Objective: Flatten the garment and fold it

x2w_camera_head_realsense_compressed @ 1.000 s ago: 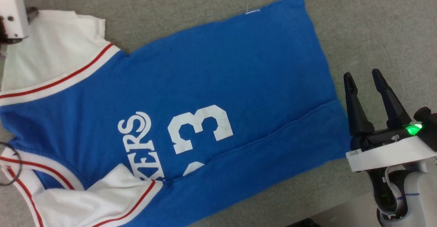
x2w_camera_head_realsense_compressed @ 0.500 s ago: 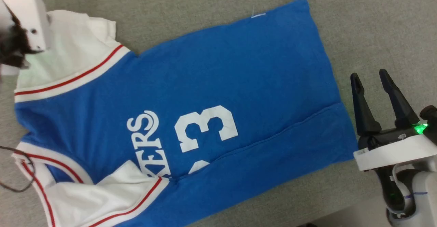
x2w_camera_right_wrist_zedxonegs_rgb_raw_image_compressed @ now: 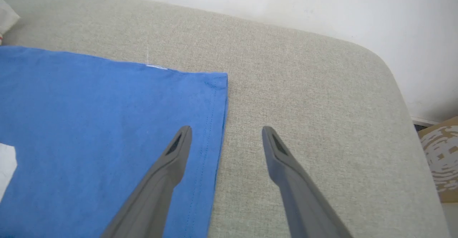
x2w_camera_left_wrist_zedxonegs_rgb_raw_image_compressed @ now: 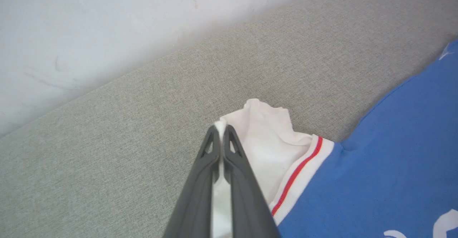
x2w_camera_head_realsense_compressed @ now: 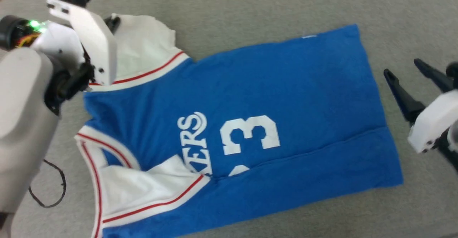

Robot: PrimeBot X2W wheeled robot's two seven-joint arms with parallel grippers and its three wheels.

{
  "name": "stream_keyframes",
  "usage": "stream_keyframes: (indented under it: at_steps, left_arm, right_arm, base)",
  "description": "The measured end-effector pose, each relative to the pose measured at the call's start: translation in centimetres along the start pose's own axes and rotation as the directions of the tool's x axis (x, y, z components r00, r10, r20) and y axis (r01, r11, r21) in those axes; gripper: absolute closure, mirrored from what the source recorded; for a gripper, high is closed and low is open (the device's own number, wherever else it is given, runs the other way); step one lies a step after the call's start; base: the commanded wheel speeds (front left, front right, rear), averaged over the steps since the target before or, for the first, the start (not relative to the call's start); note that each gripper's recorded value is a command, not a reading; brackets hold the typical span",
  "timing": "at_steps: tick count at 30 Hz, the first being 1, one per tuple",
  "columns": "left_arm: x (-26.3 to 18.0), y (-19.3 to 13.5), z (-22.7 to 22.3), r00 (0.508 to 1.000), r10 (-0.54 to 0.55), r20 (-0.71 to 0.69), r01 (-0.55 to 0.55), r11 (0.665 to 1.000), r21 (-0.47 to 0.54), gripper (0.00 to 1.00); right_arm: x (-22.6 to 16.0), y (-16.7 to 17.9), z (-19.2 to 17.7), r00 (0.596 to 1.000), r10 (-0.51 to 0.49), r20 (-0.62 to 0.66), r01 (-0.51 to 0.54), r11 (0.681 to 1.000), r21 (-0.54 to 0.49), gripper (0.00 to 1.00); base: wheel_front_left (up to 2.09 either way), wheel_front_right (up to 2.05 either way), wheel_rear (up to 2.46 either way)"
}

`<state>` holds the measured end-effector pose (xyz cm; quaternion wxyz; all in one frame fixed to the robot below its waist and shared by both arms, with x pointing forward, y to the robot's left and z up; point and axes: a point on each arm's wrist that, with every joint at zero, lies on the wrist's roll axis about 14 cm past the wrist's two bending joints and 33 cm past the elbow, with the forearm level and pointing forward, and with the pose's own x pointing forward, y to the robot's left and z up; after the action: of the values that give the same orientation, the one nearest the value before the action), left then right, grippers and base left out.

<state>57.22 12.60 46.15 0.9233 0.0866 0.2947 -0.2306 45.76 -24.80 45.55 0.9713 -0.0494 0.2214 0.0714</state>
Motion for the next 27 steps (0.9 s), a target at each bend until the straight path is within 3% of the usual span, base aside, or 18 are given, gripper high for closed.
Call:
stream_keyframes:
  at_steps: [5,9,19,26,27]
  left_arm:
    - [-3.0,-0.6,1.2,0.993,0.013,0.115,-0.018,0.999,0.041,1.0]
    - [-5.0,-0.9,2.0,0.975,0.027,0.221,-0.04,0.998,0.055,1.0]
    - [-6.7,-1.6,-0.1,0.966,0.045,0.253,-0.054,0.998,0.03,1.0]
    - [-6.9,-1.6,-1.0,0.965,0.059,0.255,-0.063,0.998,0.008,1.0]
    - [-6.8,-1.6,-1.1,0.965,0.061,0.253,-0.064,0.998,0.005,1.0]
  right_arm:
    - [2.7,1.7,0.8,0.986,0.101,-0.133,-0.109,0.992,-0.057,0.0]
    - [4.8,1.1,1.1,0.969,0.09,-0.228,-0.13,0.977,-0.167,0.0]
    - [10.3,0.4,-0.3,0.913,0.045,-0.405,-0.148,0.963,-0.225,0.0]
    - [12.1,1.9,-2.9,0.862,0.072,-0.501,-0.208,0.953,-0.22,0.0]
    - [12.4,2.0,-2.9,0.862,0.076,-0.502,-0.214,0.951,-0.224,0.58]
  base:
    - [0.0,0.0,0.0]
    - [0.0,0.0,0.0]
    - [0.0,0.0,0.0]
    - [0.0,0.0,0.0]
    - [0.0,0.0,0.0]
